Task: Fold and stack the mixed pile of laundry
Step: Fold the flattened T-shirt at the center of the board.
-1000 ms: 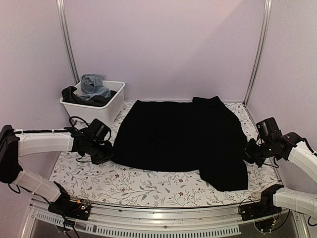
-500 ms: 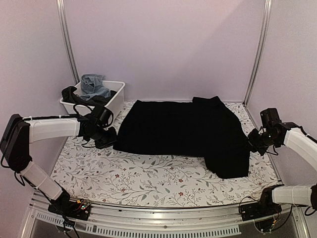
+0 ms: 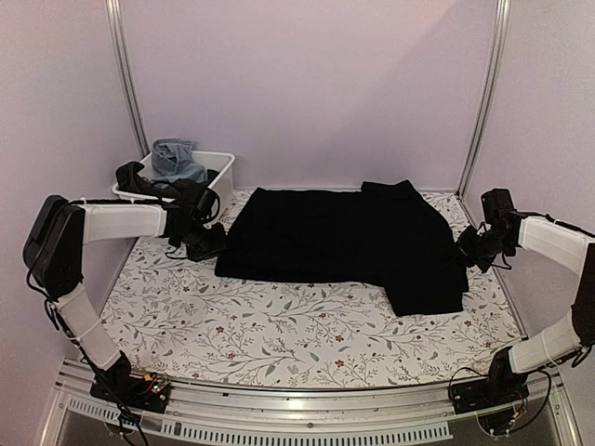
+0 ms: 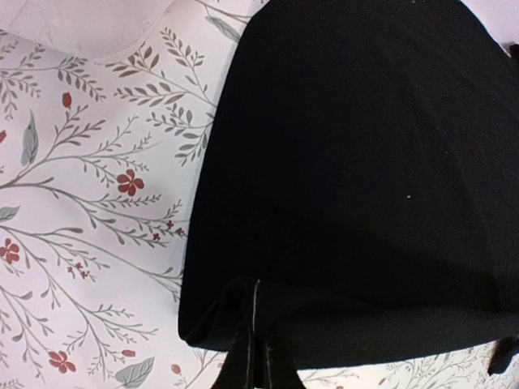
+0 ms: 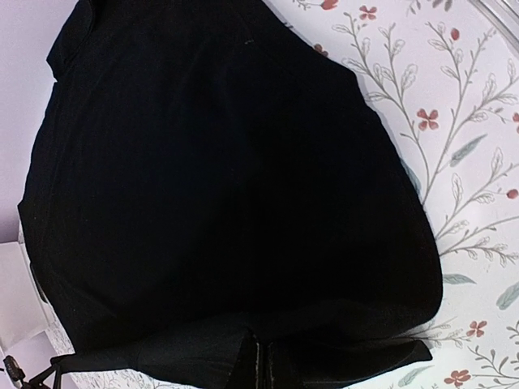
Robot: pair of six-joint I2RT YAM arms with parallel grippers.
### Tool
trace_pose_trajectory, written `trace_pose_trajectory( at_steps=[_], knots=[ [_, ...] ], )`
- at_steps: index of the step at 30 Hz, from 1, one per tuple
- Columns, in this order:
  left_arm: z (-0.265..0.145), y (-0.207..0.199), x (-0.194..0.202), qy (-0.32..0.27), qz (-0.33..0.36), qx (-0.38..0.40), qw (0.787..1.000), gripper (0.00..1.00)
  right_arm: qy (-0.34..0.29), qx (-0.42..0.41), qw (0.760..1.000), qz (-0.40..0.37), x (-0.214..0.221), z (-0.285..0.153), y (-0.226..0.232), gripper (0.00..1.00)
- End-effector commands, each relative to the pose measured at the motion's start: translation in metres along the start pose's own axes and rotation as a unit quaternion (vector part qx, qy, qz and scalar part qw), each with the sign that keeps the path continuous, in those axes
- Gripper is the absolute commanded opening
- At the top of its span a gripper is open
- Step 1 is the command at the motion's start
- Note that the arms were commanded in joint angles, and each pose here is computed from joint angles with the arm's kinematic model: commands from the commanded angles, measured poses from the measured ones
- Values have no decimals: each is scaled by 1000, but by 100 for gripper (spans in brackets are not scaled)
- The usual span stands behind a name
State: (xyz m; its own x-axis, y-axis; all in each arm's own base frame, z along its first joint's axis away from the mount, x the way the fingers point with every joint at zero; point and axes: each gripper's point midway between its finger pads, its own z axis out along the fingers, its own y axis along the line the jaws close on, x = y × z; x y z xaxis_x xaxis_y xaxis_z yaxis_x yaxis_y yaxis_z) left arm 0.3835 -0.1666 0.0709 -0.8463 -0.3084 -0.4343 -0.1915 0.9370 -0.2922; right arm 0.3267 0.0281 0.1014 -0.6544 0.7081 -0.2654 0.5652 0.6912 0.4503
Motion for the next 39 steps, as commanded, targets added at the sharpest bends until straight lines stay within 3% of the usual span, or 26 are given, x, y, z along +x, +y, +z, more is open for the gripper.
trace_pose_trajectory(
  at_steps=[1, 26, 29, 33, 35, 37, 39],
  knots=[
    [7, -6, -25, -21, 14, 0, 1000, 0, -18, -22, 999, -15, -24, 8, 22, 0],
    [55, -2, -50, -30, 35, -40, 998, 0, -10, -12, 1000, -18, -56, 72, 41, 1],
    [57, -6, -56, -29, 44, -37, 998, 13, -19, -11, 1000, -15, -69, 71, 37, 17],
    [34, -9, -66, -57, 60, -28, 996, 51, -31, -29, 998, -39, -82, 54, 39, 65],
    [13, -10, -69, -81, 69, -13, 994, 65, -45, -37, 996, -70, -83, 38, 40, 86],
    [-6, -8, -65, -96, 75, -1, 993, 71, -47, -52, 994, -87, -74, 26, 39, 97],
    [-17, 0, -54, -98, 73, 5, 992, 72, -54, -74, 991, -94, -63, 14, 38, 97]
  ],
)
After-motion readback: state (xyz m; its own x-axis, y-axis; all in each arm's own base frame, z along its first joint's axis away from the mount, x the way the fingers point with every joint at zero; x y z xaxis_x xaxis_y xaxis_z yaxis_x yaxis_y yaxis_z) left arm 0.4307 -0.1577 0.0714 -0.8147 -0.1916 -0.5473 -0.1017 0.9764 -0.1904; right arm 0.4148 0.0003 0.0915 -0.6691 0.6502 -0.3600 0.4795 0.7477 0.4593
